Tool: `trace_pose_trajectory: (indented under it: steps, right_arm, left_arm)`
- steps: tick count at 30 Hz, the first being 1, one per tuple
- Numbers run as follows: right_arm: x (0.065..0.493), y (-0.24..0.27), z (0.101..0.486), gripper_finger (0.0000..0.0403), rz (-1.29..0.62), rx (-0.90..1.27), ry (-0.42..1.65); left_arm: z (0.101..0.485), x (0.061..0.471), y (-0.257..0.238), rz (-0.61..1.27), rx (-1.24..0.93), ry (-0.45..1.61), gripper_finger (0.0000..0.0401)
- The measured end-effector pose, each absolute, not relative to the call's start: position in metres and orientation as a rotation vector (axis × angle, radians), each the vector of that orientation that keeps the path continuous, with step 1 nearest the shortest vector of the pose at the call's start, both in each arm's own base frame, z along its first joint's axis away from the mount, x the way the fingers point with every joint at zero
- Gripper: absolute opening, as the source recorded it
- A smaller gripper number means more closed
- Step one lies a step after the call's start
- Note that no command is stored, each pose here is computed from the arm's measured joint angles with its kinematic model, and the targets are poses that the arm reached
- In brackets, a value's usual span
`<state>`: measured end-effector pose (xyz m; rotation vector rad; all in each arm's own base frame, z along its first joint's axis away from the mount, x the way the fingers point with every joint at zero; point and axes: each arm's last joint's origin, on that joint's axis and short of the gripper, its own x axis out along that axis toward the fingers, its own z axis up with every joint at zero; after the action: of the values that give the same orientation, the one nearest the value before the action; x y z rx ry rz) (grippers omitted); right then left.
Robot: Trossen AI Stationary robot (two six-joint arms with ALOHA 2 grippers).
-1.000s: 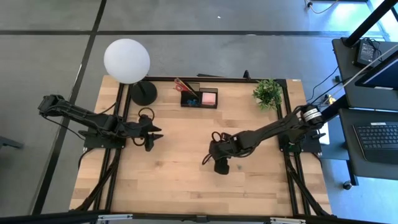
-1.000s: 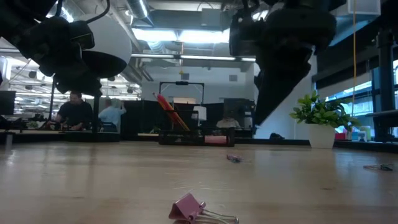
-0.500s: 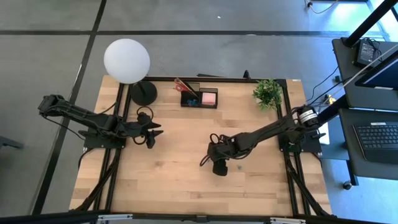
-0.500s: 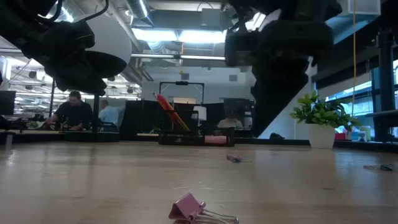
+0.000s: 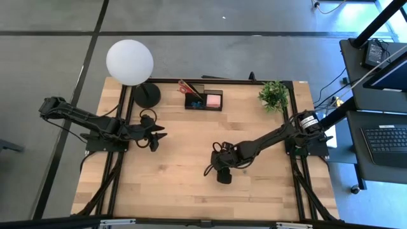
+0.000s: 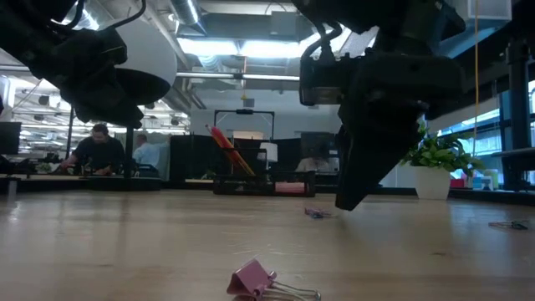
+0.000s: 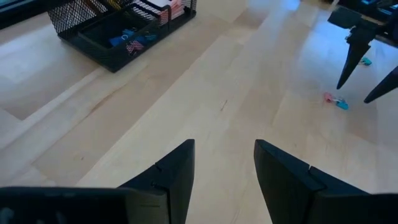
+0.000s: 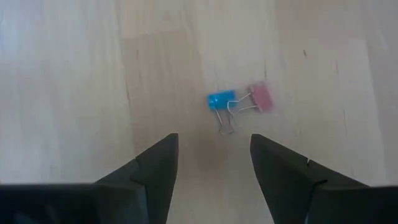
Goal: Pick and place office supplies into organizer
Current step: Put the blue binder clip into the black desk organizer
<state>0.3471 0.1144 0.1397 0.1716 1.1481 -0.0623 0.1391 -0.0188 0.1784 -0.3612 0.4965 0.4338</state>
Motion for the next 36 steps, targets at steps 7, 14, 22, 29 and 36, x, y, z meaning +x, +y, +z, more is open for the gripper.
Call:
trace_pose_trajectory:
  steps: [7, 14, 22, 29, 36]
  right_arm:
    - [0.351, 0.115, 0.132, 0.0204, -0.063, 0.168, 1.146]
    - [0.351, 0.115, 0.130, 0.0204, -0.063, 0.167, 1.146]
    - [0.355, 0.112, 0.122, 0.0188, -0.055, 0.115, 1.150]
    - [0.355, 0.111, 0.117, 0.0124, -0.061, 0.086, 1.163]
    - [0.354, 0.110, 0.115, 0.0067, -0.063, 0.081, 1.185]
  left_arm:
    - [0.178, 0.139, -0.019, 0.439, -0.359, 0.495, 0.0159]
    - [0.178, 0.139, -0.018, 0.450, -0.356, 0.491, 0.0159]
    - [0.178, 0.139, -0.018, 0.463, -0.359, 0.484, 0.0159]
    - [0.178, 0.139, -0.018, 0.465, -0.367, 0.483, 0.0159]
    - [0.178, 0.139, -0.018, 0.467, -0.375, 0.481, 0.0159]
